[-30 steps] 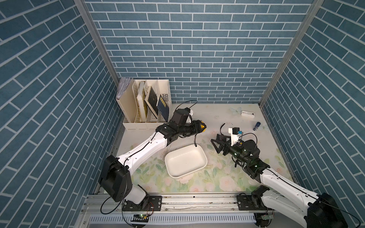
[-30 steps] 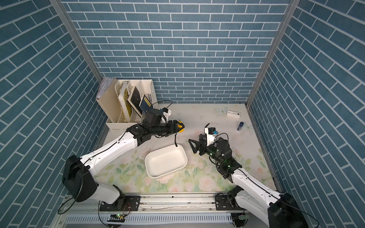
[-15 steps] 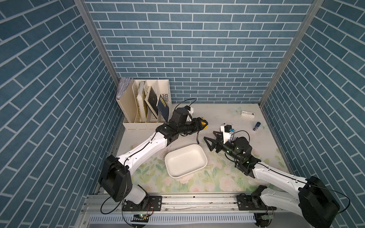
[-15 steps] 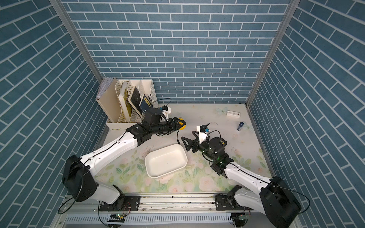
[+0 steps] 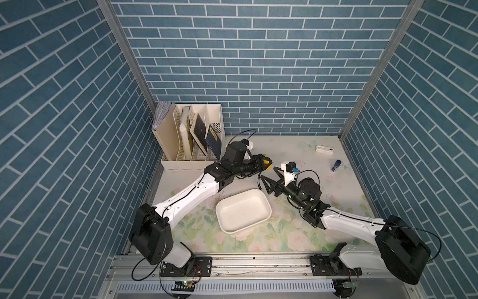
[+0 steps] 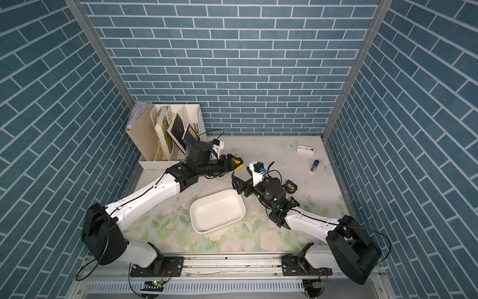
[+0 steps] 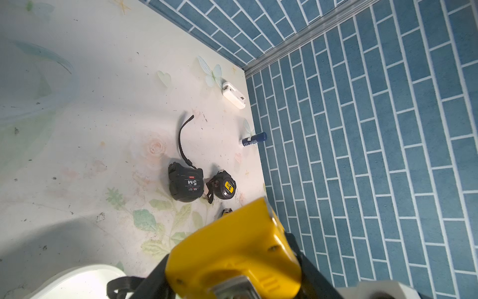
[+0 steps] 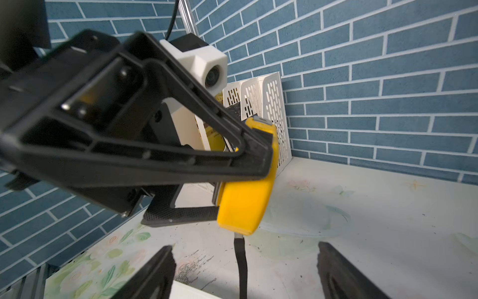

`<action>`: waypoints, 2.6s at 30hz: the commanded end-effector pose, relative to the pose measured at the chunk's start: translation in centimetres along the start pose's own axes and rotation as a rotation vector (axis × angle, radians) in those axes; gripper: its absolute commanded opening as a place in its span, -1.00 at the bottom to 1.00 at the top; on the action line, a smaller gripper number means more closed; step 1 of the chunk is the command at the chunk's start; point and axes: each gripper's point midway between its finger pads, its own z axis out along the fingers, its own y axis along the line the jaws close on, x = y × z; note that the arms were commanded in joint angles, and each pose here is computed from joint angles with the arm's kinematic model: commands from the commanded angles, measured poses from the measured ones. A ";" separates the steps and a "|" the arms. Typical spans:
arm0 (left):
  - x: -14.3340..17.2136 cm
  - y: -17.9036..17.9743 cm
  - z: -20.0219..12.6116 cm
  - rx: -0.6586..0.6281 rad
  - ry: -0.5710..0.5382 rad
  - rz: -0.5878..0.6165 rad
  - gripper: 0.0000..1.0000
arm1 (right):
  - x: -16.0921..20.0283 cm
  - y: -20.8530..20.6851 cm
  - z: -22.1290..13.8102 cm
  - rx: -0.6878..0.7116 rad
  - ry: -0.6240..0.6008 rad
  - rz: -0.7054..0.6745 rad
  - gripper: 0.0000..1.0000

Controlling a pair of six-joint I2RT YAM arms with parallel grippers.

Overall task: Take the tape measure out of the storage box
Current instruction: Pick up the tape measure from the storage box.

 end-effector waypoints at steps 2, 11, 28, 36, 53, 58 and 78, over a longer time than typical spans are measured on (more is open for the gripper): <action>-0.5 -0.9 -1.0 0.041 -0.034 0.007 -0.17 | -2.5 0.7 0.6 0.007 -0.099 -0.059 0.73; -0.4 -0.9 -1.0 0.050 -0.033 -0.007 -0.17 | -3.4 1.0 1.1 0.017 -0.149 -0.072 0.73; -0.2 -0.4 -1.0 0.089 -0.037 -0.096 -0.20 | -4.1 1.0 2.1 0.032 -0.197 -0.103 0.73; -0.3 -0.6 -1.3 0.107 -0.047 -0.103 -0.20 | -4.0 1.0 3.2 0.031 -0.198 -0.107 0.58; -0.2 -0.6 -1.4 0.120 -0.049 -0.105 -0.18 | -4.4 1.2 3.8 0.028 -0.201 -0.096 -0.19; -0.2 -0.7 -1.4 0.126 -0.046 -0.104 -0.10 | -4.2 1.1 4.2 0.029 -0.189 -0.096 -0.54; -0.8 -0.3 -2.1 0.143 -0.053 -0.102 1.00 | -3.6 -1.3 3.8 0.181 -0.089 -0.152 -1.00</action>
